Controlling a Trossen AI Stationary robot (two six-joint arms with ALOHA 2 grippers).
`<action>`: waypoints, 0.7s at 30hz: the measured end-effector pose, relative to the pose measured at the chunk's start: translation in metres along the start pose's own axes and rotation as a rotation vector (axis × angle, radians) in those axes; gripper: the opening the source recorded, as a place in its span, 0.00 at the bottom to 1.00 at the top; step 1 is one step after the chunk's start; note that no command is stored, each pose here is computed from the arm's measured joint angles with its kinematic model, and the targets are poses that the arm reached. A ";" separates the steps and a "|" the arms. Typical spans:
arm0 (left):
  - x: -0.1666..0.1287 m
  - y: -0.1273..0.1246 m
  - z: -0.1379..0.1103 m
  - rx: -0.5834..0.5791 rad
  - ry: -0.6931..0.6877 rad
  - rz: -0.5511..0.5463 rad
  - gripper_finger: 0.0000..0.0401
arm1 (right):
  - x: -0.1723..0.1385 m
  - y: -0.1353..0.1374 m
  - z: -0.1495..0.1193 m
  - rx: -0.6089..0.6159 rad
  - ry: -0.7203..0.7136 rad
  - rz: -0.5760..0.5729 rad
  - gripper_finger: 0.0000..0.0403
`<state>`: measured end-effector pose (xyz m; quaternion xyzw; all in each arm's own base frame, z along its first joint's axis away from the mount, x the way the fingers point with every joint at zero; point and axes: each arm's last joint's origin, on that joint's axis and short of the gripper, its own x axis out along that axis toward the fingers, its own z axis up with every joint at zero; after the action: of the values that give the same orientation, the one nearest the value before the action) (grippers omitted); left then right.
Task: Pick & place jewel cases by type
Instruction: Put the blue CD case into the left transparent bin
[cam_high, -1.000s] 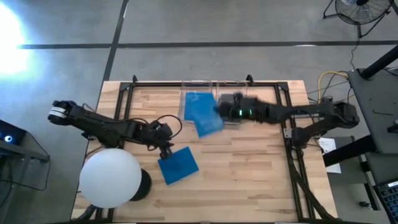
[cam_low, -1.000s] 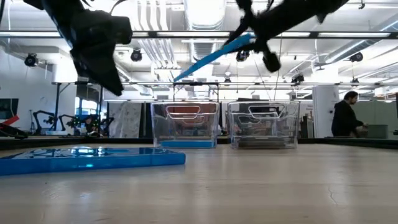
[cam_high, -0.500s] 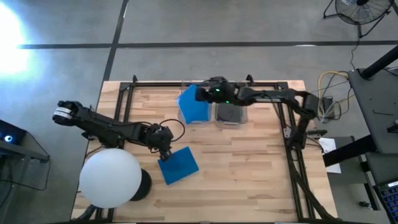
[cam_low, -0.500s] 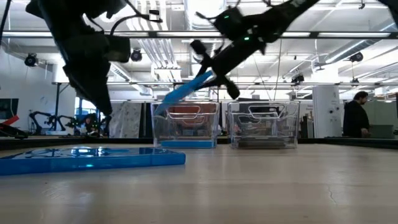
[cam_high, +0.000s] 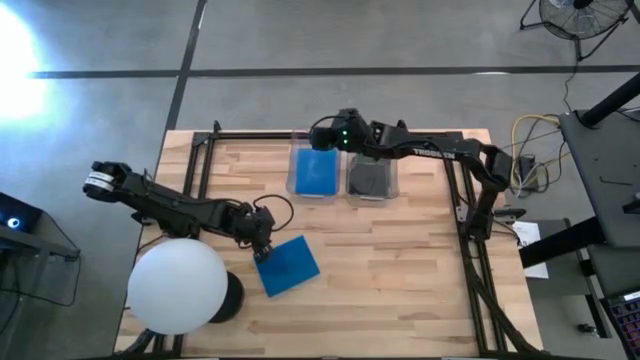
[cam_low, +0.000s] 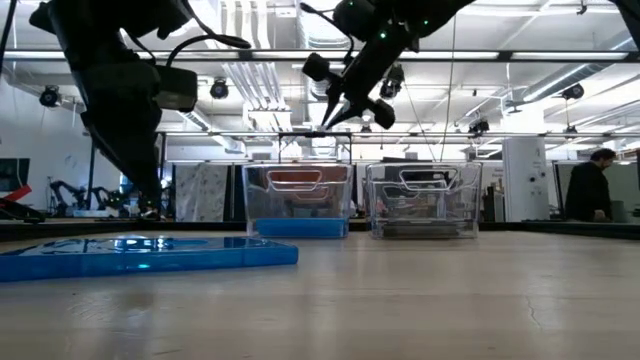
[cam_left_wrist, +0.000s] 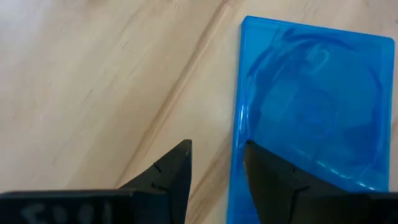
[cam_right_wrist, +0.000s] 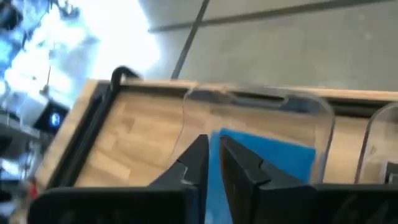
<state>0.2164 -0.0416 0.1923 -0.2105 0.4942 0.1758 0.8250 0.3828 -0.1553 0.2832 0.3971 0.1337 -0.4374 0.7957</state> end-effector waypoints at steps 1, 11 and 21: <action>0.000 0.000 0.000 0.003 0.000 0.001 0.31 | -0.001 0.000 0.000 -0.017 0.021 0.009 0.08; 0.014 0.010 -0.015 0.002 0.050 0.006 0.31 | -0.055 0.026 -0.087 -0.370 0.640 0.240 0.17; 0.039 0.015 -0.031 -0.012 0.004 -0.205 0.31 | -0.083 0.037 -0.223 -0.309 0.969 0.404 0.21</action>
<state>0.2033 -0.0415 0.1417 -0.2653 0.4705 0.0932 0.8364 0.3943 0.0716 0.2039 0.4494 0.4686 -0.0182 0.7603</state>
